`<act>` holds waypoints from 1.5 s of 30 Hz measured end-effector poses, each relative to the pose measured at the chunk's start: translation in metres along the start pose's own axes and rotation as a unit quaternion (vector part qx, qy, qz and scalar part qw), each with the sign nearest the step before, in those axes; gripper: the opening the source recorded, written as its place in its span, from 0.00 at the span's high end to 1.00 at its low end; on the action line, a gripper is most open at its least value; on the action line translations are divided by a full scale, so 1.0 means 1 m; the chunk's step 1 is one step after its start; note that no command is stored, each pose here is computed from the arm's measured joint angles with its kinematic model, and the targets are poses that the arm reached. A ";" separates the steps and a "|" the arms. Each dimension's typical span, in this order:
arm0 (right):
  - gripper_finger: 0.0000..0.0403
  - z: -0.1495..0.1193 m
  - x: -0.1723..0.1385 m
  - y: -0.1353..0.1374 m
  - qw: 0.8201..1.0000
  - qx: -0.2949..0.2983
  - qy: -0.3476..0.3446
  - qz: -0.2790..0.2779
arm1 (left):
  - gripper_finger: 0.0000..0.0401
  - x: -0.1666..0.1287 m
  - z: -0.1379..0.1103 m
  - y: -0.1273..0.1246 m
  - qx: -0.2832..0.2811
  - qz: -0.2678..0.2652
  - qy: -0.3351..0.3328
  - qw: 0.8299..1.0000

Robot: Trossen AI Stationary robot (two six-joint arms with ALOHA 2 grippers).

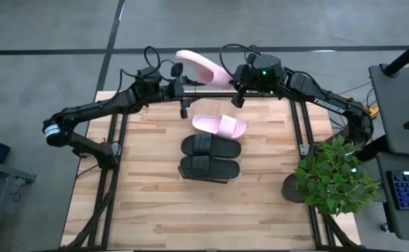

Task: Pick and place slides into the shelf
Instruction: Put the pink slides on the shelf

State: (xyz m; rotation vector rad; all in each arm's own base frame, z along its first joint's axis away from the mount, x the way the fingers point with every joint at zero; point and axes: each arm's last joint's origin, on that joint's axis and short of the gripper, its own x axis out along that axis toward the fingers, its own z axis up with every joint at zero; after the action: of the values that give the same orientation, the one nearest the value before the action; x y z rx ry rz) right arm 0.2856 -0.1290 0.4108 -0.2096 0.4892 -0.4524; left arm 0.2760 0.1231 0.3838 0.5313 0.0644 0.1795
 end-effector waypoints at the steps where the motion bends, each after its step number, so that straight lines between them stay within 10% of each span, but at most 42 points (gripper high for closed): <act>1: 0.92 0.000 0.000 0.000 1.000 0.000 0.002 0.000 | 0.60 0.000 0.000 0.000 0.001 0.004 0.004 1.000; 30: 0.92 -0.009 0.017 -0.003 1.000 0.006 0.027 0.007 | 0.60 0.020 -0.012 0.004 0.000 0.031 0.069 0.997; 39: 0.91 -0.006 0.013 -0.004 1.000 -0.002 0.025 0.012 | 0.96 0.023 -0.010 0.006 -0.009 0.031 0.081 0.996; 45: 0.73 0.000 0.008 -0.004 0.999 -0.042 0.009 0.018 | 0.99 0.016 -0.003 0.014 -0.112 0.042 0.077 0.990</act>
State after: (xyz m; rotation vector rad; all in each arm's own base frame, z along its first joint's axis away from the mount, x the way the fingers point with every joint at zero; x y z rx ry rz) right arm 0.2905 -0.1364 0.4085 -0.2763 0.5296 -0.3988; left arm 0.2890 0.1394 0.3882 0.2954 0.1713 0.3059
